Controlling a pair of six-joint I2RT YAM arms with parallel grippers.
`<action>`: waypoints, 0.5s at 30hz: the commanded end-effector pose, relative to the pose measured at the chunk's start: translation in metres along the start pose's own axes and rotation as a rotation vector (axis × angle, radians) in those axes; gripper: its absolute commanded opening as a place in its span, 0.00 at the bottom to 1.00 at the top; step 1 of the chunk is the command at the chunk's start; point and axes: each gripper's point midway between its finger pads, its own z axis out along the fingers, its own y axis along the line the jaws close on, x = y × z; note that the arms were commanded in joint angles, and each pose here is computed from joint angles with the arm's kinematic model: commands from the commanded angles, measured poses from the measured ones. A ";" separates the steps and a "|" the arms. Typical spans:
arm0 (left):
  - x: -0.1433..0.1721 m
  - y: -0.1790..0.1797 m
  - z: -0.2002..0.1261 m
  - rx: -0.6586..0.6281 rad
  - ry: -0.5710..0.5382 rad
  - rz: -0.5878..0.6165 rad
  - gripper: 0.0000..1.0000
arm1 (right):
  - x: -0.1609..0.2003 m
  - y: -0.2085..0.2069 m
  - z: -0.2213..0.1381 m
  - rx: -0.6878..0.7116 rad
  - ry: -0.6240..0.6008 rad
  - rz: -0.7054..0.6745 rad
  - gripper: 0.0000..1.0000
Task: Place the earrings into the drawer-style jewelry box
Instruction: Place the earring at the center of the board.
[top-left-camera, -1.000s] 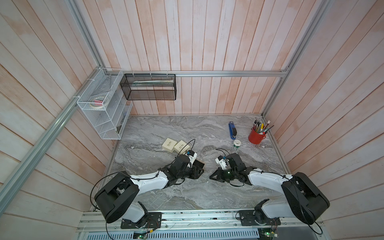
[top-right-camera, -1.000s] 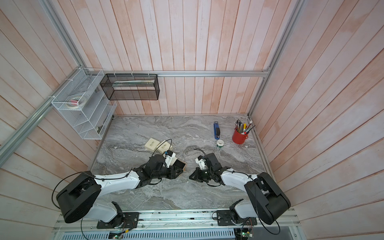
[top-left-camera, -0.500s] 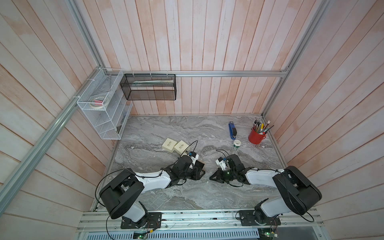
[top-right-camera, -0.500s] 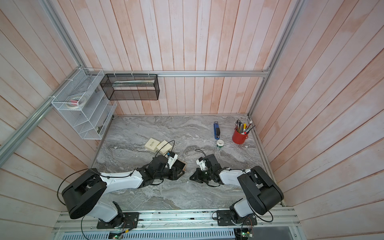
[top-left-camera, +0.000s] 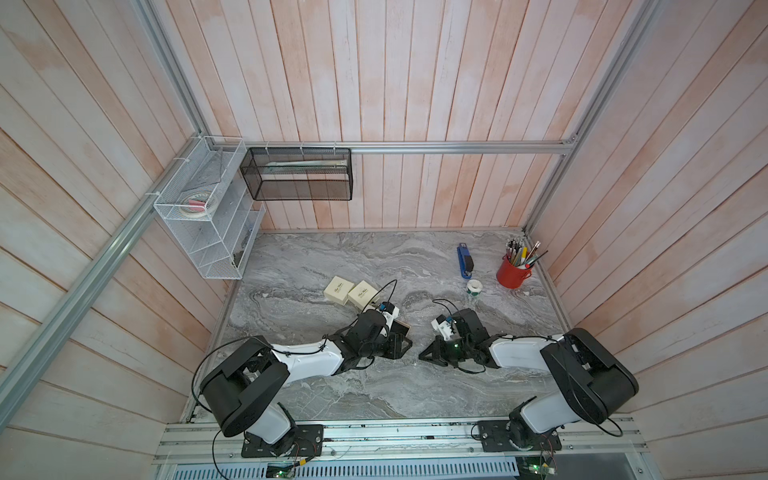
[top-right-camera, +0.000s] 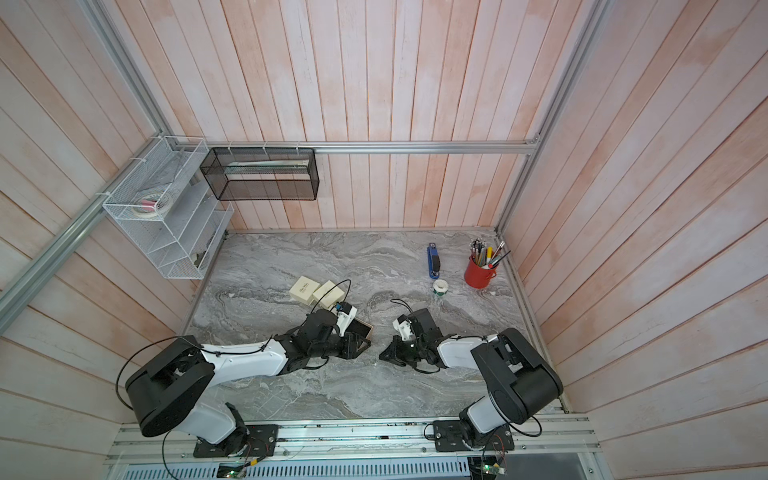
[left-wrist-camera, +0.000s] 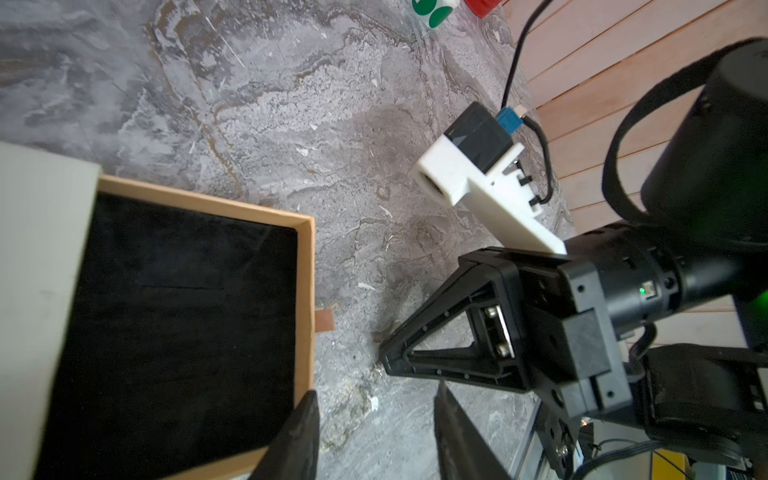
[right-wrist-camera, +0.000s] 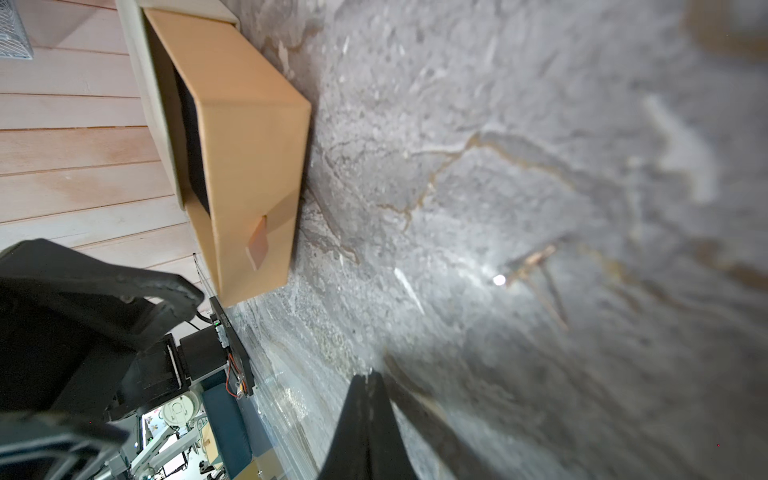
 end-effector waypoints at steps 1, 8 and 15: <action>-0.007 -0.006 0.004 0.008 -0.009 0.023 0.46 | 0.005 -0.011 0.000 0.032 0.008 0.017 0.01; -0.008 -0.006 0.004 0.006 -0.007 0.028 0.46 | 0.004 -0.018 -0.002 0.070 0.000 0.022 0.06; -0.010 -0.007 0.005 0.007 -0.009 0.034 0.46 | 0.004 -0.024 -0.005 0.105 -0.011 0.023 0.09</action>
